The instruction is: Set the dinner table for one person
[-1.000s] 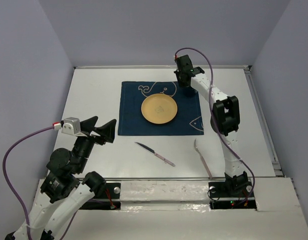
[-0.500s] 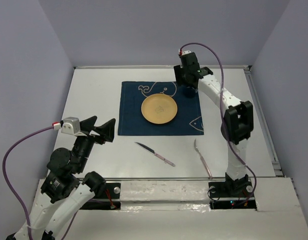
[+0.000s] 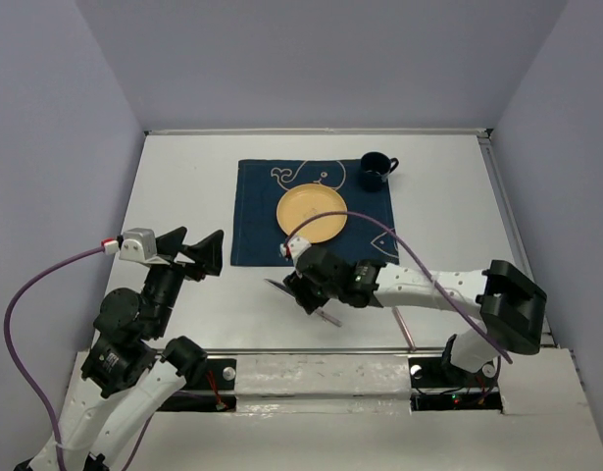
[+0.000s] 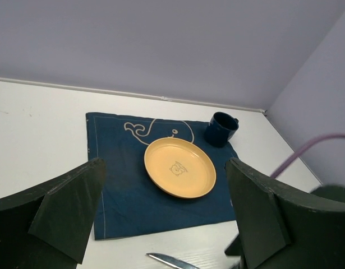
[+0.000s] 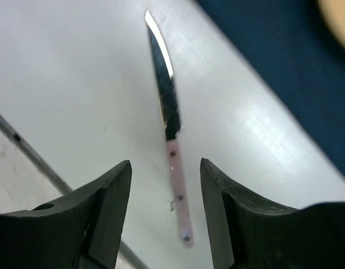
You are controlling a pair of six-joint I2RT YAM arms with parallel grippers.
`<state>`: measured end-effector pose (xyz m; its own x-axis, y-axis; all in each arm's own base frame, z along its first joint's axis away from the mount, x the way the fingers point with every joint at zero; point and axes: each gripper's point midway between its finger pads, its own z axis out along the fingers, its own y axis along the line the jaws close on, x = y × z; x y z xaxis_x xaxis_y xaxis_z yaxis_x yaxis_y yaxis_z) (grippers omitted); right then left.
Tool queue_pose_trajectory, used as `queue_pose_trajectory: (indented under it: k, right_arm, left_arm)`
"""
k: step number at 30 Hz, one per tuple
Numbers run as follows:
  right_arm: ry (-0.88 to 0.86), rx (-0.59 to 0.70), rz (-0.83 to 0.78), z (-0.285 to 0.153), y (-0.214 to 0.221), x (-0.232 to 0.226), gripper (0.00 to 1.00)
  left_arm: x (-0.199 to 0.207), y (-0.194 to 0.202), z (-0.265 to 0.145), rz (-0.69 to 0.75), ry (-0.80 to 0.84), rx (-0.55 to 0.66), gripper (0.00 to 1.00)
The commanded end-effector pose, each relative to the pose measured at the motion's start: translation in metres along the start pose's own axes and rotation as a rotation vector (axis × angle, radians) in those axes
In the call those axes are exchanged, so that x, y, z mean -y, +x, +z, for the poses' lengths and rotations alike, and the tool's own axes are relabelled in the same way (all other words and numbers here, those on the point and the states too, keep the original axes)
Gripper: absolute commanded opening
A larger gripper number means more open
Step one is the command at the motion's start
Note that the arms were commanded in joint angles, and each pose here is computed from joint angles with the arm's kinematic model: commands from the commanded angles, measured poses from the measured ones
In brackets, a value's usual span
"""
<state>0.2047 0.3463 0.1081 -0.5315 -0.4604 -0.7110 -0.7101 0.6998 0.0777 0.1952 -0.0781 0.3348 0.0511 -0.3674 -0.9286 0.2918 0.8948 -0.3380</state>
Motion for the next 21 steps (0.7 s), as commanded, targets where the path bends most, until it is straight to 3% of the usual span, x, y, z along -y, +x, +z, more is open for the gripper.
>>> queue_pose_trajectory:
  k: [1,10,13,17,20,21]
  right_arm:
    - [0.053,-0.052,0.013,0.003,0.036,-0.012,0.60]
    - [0.064,-0.178,-0.008,0.021,0.081,-0.008,0.60]
    - [0.117,-0.189,-0.017,0.029,0.089,0.002,0.55]
    - [0.048,-0.167,0.001,0.039,0.090,-0.011,0.45]
    - [0.029,-0.176,0.009,0.044,0.092,-0.016,0.22]
    - [0.020,-0.179,0.011,0.044,0.092,-0.017,0.09]
  left_arm:
    - [-0.001,-0.011,0.003,-0.003,-0.016,0.038,0.99]
    - [-0.001,-0.007,0.007,0.004,-0.016,0.025,0.99]
    - [-0.002,-0.007,0.007,0.005,-0.017,0.027,0.99]
    - [-0.002,-0.006,0.008,0.009,-0.015,0.022,0.99]
    - [-0.001,-0.006,0.009,0.009,-0.012,0.021,0.99]
    - [-0.001,-0.006,0.009,0.008,-0.012,0.022,0.99]
